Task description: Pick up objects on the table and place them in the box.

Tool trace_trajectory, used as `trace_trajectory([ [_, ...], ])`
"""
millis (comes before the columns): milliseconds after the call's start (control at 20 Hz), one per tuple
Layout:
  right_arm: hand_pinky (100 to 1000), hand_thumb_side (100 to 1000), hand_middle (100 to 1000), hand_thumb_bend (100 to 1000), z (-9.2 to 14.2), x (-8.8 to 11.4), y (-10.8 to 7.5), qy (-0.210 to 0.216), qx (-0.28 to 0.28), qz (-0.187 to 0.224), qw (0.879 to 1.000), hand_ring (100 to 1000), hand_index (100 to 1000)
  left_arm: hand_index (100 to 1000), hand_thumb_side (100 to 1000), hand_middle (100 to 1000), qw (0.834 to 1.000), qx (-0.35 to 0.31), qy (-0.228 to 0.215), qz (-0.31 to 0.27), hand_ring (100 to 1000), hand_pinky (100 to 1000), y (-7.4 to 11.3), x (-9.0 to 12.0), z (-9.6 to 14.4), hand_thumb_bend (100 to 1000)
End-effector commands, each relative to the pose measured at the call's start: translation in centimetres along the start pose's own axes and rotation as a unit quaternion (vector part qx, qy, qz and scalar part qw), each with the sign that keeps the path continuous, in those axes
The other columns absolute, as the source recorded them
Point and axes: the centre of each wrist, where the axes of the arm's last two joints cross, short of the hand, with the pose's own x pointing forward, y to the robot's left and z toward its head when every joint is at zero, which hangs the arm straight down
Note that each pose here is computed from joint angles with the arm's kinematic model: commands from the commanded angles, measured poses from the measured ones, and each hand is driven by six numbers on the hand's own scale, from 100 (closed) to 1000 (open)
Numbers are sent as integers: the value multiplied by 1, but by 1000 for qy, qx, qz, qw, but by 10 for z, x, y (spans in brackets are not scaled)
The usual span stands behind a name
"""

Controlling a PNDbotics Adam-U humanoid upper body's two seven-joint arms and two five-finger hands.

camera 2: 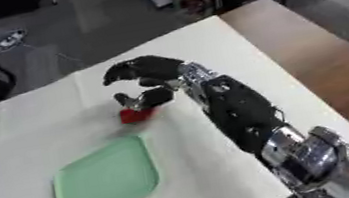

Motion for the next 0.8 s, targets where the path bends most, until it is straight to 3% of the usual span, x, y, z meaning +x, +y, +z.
trace_trajectory([
  [50, 730, 959, 860, 115, -1, -1, -5, -6, -4, 12, 1000, 774, 904, 810, 797, 673, 1000, 7, -14, 1, 488, 326, 5, 5, -6, 290],
  [350, 751, 974, 900, 197, 2, 2, 9, -4, 15, 12, 1000, 821, 944, 810, 797, 673, 1000, 6, -14, 1, 488, 326, 5, 5, -5, 291],
  [800, 773, 939, 934, 352, 2, 4, 16, -2, 47, 30, 998, 875, 993, 810, 797, 672, 1000, 5, -14, 3, 487, 325, 4, 5, -5, 290],
])
